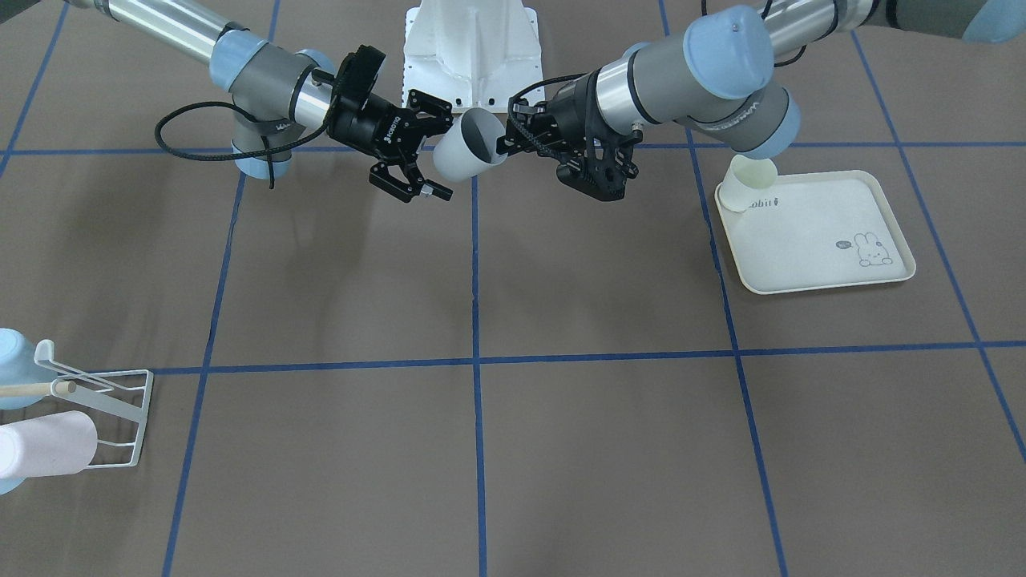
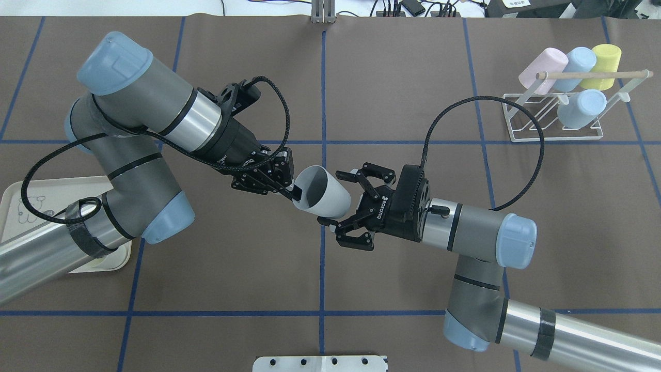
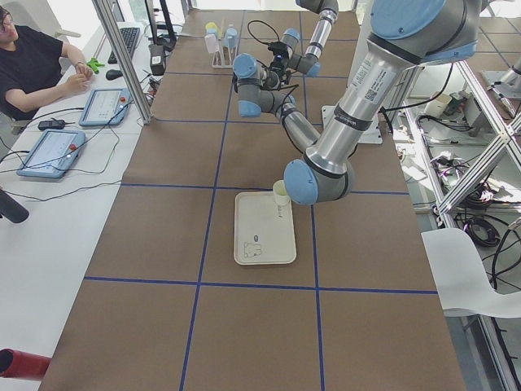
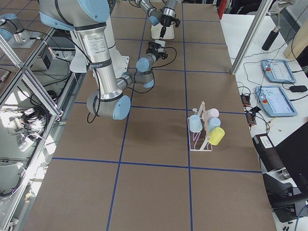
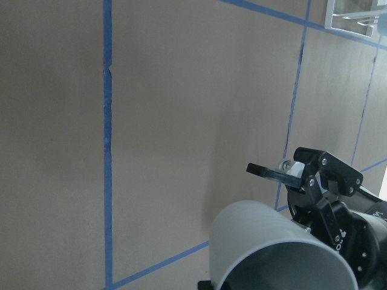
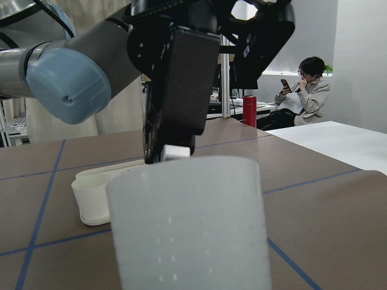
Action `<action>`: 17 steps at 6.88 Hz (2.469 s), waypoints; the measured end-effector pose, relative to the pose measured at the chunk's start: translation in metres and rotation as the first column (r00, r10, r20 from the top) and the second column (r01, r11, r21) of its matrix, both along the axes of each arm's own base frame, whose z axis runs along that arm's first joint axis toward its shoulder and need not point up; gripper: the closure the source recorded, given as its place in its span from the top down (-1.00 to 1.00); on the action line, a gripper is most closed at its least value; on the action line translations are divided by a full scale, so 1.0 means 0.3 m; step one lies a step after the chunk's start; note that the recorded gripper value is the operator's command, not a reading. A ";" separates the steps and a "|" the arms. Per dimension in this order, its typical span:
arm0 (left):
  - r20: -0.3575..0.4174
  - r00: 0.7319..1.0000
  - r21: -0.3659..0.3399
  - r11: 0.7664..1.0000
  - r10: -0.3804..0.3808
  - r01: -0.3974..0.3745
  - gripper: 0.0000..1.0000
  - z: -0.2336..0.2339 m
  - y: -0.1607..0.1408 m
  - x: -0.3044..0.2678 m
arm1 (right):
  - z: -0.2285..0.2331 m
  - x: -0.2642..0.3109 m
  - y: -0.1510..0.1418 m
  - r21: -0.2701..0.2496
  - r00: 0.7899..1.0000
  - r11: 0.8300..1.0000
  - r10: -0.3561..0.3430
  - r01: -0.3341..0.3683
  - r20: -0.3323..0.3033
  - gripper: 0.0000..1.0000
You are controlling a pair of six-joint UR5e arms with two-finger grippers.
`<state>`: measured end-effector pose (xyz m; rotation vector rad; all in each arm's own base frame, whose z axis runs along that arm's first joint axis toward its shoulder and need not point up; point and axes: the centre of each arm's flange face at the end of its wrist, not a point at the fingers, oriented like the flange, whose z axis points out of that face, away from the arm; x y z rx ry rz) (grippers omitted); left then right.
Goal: Transfer IKEA cup to right arm and place on rack
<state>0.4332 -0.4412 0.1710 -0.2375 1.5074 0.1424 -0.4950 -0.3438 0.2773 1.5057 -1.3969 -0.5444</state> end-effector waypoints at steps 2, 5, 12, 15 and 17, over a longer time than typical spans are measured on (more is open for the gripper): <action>0.000 1.000 0.000 1.000 0.001 -0.001 -1.00 0.002 0.001 0.003 | -0.001 0.001 0.001 0.001 1.000 1.000 0.000 0.000 0.001 0.06; -0.001 1.000 0.001 1.000 0.002 -0.002 -0.68 0.001 0.003 0.004 | 0.000 0.003 0.005 0.002 1.000 1.000 -0.001 0.001 0.001 -0.13; 0.000 0.996 0.005 0.996 -0.089 0.089 1.00 0.016 -0.114 -0.145 | 0.070 0.030 -0.055 0.010 0.993 0.999 0.047 -0.046 -0.108 -0.83; 0.084 0.973 -0.001 0.977 -0.214 0.215 1.00 0.187 -0.211 -0.243 | 0.163 0.114 -0.229 0.059 0.903 0.986 0.168 -0.157 -0.396 -0.99; 0.203 0.932 0.100 0.953 -0.300 0.285 1.00 0.248 -0.277 -0.315 | 0.097 0.250 -0.283 0.158 0.736 0.972 0.234 -0.173 -0.635 -0.99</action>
